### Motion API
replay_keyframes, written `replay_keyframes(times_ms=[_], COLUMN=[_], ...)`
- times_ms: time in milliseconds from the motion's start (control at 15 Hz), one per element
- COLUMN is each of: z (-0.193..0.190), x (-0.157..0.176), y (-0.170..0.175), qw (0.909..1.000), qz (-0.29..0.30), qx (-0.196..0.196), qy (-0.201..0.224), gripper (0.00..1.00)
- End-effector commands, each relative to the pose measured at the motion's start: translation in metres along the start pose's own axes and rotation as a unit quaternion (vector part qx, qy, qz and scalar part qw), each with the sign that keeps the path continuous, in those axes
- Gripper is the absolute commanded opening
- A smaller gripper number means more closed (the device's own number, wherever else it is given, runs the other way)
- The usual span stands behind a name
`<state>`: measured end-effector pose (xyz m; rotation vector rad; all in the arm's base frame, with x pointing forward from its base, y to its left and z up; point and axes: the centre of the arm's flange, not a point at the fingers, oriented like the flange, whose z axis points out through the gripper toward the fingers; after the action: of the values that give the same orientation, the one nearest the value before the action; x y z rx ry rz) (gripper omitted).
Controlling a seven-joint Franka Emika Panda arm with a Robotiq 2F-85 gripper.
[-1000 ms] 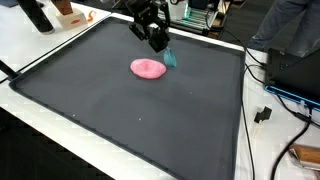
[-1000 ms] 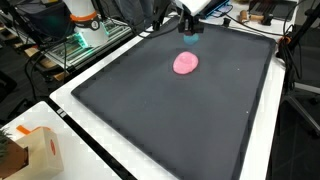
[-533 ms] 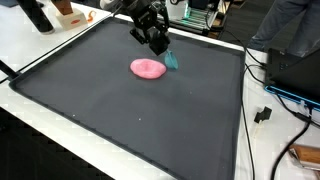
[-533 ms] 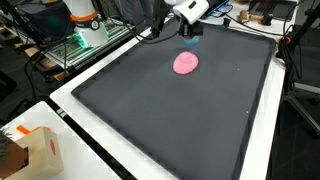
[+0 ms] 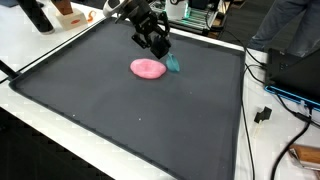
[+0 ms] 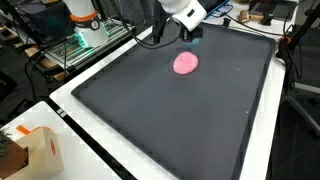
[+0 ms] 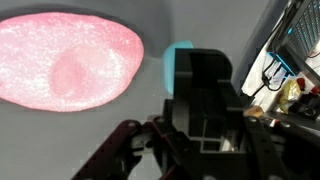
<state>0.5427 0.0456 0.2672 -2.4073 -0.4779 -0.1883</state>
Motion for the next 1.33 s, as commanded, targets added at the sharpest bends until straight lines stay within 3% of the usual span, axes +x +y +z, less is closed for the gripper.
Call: replay_keyframes(times_ms=[0, 1267], z=[0.001, -0.018], x=[-0.007, -0.002], y=[0.006, -0.016], qw=[0.9998, 0.9999], qz=[-0.004, -0.008], qx=[0.019, -0.009], qy=[0.009, 0.004], gripper=[0.25, 0.25])
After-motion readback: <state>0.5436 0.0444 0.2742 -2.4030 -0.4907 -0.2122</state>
